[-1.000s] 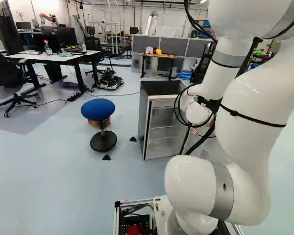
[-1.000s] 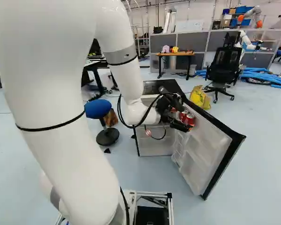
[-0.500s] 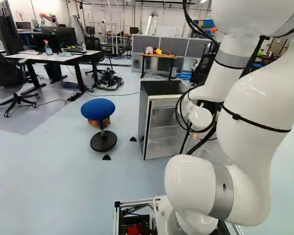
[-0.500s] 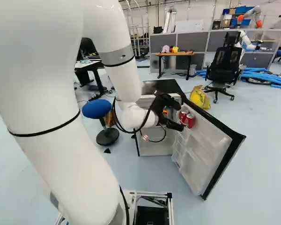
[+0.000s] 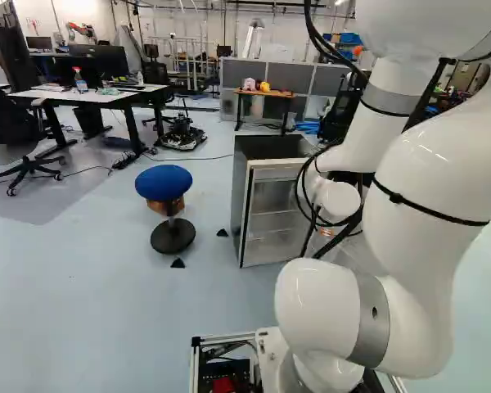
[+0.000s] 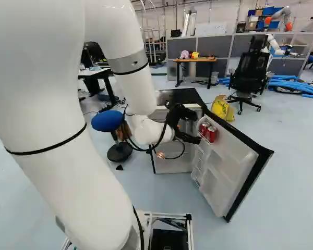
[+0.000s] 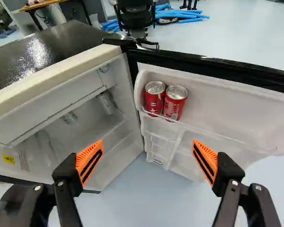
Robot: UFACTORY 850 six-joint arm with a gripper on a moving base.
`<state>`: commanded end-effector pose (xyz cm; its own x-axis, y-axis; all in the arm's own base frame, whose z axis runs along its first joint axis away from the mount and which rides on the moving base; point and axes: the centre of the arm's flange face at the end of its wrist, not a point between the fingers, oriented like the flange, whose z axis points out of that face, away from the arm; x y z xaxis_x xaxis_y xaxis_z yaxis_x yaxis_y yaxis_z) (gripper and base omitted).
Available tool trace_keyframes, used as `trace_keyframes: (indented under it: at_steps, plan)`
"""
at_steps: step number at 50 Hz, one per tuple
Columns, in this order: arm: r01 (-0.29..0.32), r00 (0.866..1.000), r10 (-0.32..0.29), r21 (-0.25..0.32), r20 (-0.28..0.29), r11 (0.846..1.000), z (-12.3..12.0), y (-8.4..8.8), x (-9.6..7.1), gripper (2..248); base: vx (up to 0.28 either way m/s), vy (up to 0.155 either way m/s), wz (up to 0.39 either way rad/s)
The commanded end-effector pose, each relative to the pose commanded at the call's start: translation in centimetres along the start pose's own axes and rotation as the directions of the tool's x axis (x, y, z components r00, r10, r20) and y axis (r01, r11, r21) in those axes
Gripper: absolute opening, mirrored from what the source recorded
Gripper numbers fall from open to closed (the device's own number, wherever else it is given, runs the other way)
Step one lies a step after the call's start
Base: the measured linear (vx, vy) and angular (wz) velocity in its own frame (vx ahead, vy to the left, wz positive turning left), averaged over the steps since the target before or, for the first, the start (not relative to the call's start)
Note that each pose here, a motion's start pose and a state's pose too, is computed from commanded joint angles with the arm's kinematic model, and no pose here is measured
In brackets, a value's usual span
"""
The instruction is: Grab a drink from the fridge
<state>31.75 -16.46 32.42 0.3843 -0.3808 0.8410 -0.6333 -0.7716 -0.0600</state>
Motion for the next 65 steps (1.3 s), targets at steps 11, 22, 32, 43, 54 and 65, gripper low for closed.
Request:
trace_keyframes:
  at_steps: [11, 22, 32, 43, 54, 65]
  plan:
    - [-0.011, 1.0, 0.011, -0.012, 0.0, 1.0, -0.3, 0.3, -0.2, 247, 0.0, 0.0, 0.0]
    - [-0.037, 0.999, 0.038, -0.04, 0.0, 0.999, -0.6, 0.7, -0.3, 247, 0.0, 0.0, 0.0]
    - [-0.062, 0.998, 0.062, -0.065, -0.001, 0.996, -0.8, 1.1, -0.5, 247, 0.0, 0.0, 0.0]
    - [-0.099, 0.995, 0.1, -0.102, -0.004, 0.99, -0.9, 1.4, -0.5, 247, 0.0, 0.0, 0.0]
    - [-0.128, 0.992, 0.128, -0.13, -0.007, 0.983, -0.9, 1.7, -0.5, 247, 0.0, 0.0, 0.0]
    - [-0.126, 0.992, 0.126, -0.126, -0.007, 0.984, -0.5, 1.4, -0.3, 247, 0.0, 0.0, 0.0]
